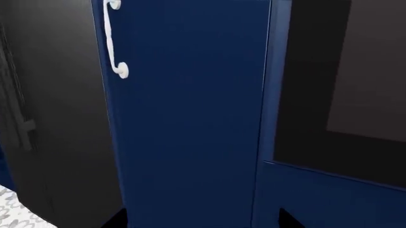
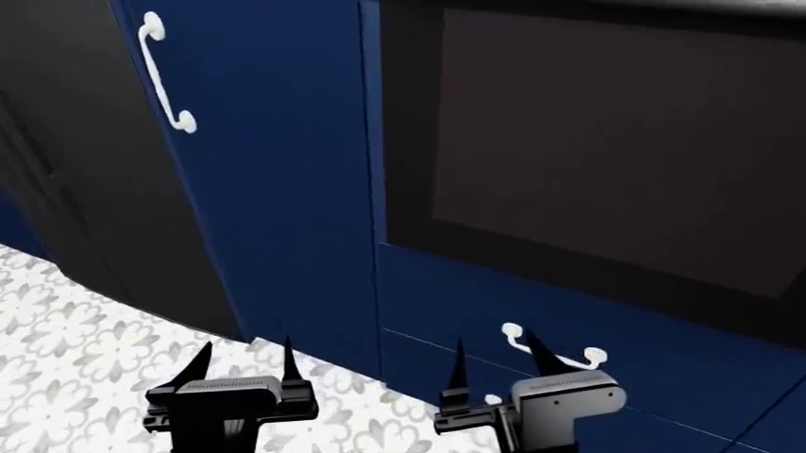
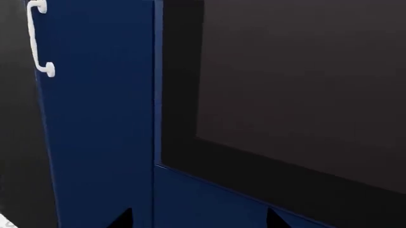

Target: Pick the beer from the counter and place it in the cabinet.

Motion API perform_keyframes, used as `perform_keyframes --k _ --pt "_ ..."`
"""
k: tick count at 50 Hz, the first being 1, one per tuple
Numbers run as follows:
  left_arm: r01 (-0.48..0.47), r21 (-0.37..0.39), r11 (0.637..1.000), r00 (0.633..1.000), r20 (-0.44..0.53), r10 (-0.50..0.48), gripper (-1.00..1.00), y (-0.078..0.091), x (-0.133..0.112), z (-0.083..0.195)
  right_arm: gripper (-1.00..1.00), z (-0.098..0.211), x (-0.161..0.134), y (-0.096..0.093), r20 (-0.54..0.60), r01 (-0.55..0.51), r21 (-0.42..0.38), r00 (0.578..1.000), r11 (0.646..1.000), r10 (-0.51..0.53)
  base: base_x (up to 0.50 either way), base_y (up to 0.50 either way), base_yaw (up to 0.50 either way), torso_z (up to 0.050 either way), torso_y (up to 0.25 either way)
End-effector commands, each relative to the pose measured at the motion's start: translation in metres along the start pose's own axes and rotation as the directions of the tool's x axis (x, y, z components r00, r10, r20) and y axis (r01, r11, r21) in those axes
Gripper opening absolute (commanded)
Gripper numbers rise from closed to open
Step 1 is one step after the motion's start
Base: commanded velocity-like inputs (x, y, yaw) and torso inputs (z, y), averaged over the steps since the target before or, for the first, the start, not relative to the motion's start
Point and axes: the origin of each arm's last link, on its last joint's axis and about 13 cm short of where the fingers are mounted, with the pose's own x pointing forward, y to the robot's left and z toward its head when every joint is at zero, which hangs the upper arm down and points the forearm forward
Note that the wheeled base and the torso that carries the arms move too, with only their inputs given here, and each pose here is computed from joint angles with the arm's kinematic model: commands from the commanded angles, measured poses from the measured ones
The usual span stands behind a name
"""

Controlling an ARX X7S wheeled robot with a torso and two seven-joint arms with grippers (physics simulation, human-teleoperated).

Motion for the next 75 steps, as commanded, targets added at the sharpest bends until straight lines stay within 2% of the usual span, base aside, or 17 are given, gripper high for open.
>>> perform_keyframes --k 1,75 --pt "0.0 0.003 1.0 1.0 0.001 0.0 1.0 0.0016 -0.0002 0.0001 1.0 -0.0012 0.0018 0.0044 -0.001 -0.019 -0.006 1.0 1.0 0.019 0.0 0.0 0.5 0.0 0.0" --pt "0.002 0.019 1.0 1.0 0.01 -0.002 1.0 0.0015 -0.005 0.0026 1.0 -0.0017 -0.0054 0.007 0.004 -0.037 -0.012 0.999 0.999 0.037 0.0 0.0 0.5 0.0 0.0"
